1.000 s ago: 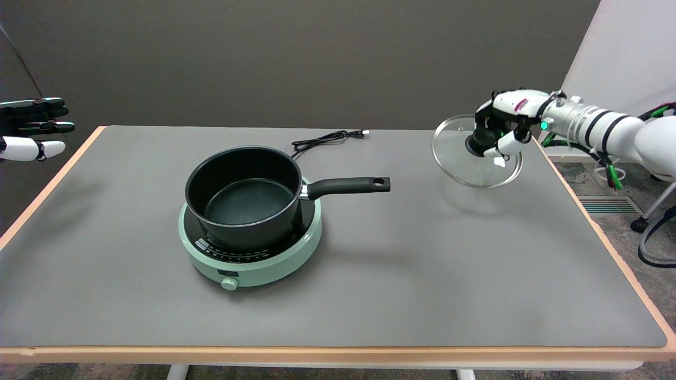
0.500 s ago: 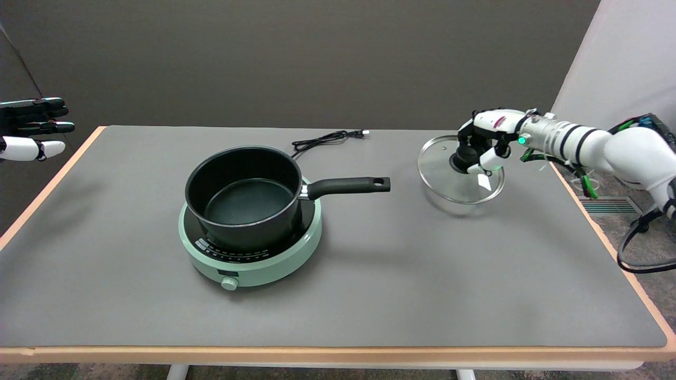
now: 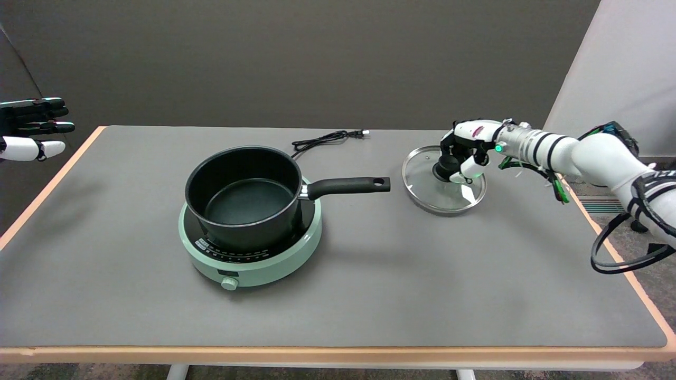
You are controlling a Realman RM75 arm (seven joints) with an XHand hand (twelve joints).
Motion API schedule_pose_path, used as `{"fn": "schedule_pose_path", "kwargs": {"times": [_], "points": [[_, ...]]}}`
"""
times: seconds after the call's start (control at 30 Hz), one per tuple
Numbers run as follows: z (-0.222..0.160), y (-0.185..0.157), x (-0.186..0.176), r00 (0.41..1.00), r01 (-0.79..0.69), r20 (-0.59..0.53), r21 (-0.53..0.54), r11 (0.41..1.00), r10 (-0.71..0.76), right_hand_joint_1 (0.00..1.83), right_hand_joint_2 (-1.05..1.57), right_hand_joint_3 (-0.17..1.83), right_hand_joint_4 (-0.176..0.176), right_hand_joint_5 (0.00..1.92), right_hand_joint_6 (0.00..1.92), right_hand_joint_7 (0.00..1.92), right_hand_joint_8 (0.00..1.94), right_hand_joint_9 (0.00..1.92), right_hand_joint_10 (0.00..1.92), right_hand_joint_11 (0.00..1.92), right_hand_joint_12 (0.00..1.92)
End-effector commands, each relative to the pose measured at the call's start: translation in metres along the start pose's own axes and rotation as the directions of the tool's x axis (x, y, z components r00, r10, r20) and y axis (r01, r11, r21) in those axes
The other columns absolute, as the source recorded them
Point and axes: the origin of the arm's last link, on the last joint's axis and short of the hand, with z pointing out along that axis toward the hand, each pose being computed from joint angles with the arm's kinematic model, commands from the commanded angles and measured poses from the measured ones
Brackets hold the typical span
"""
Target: Place the pot lid onto the table.
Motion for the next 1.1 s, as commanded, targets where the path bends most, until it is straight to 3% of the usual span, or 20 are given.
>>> {"fn": "schedule_pose_path", "kwargs": {"times": [0.03,0.43,0.53,0.57,0.7,0.77,0.83,0.97,1.0,1.1], "points": [[0.025,-0.008,-0.003,1.0,-0.005,-0.009,-0.042,0.999,0.005,1.21,0.95,0.44,-0.05,0.78,1.29,1.0,1.17,0.9,1.54,0.69,1.07],[0.03,0.0,0.0,0.999,-0.01,-0.033,-0.092,0.996,0.007,1.21,0.99,0.37,-0.035,0.77,1.32,1.0,1.11,0.89,1.56,0.68,1.09],[0.03,-0.001,0.001,0.999,-0.014,-0.031,-0.086,0.996,0.011,1.2,1.07,0.24,-0.054,0.72,1.41,0.99,1.03,0.89,1.29,0.65,1.1],[0.03,-0.002,0.001,0.999,-0.013,-0.031,-0.084,0.996,0.01,1.02,0.68,0.85,0.176,0.7,0.88,0.89,0.72,0.89,1.12,0.62,1.07],[0.03,-0.003,0.001,0.999,-0.016,-0.031,-0.082,0.996,0.013,0.98,0.65,0.89,0.176,0.68,0.56,0.83,0.43,0.83,0.74,0.55,0.96],[0.03,-0.003,0.002,0.999,-0.017,-0.033,-0.081,0.997,0.014,0.93,0.64,0.95,0.176,0.64,0.48,0.78,0.37,0.8,0.68,0.53,0.91],[0.03,-0.003,0.003,0.999,-0.017,-0.035,-0.08,0.997,0.014,0.96,0.61,0.99,0.176,0.59,0.37,0.68,0.24,0.7,0.48,0.43,0.72],[0.03,-0.004,0.006,0.999,-0.023,-0.04,-0.074,0.997,0.02,0.96,0.5,1.02,0.176,0.49,0.22,0.5,0.19,0.52,0.27,0.32,0.53],[0.03,-0.004,0.007,0.999,-0.024,-0.043,-0.074,0.997,0.021,0.9,0.5,1.04,0.171,0.44,0.21,0.44,0.17,0.42,0.27,0.24,0.55],[0.028,-0.004,0.015,0.997,-0.034,-0.067,-0.071,0.997,0.03,0.93,0.43,1.05,0.145,0.39,0.18,0.34,0.17,0.34,0.2,0.22,0.46]]}}
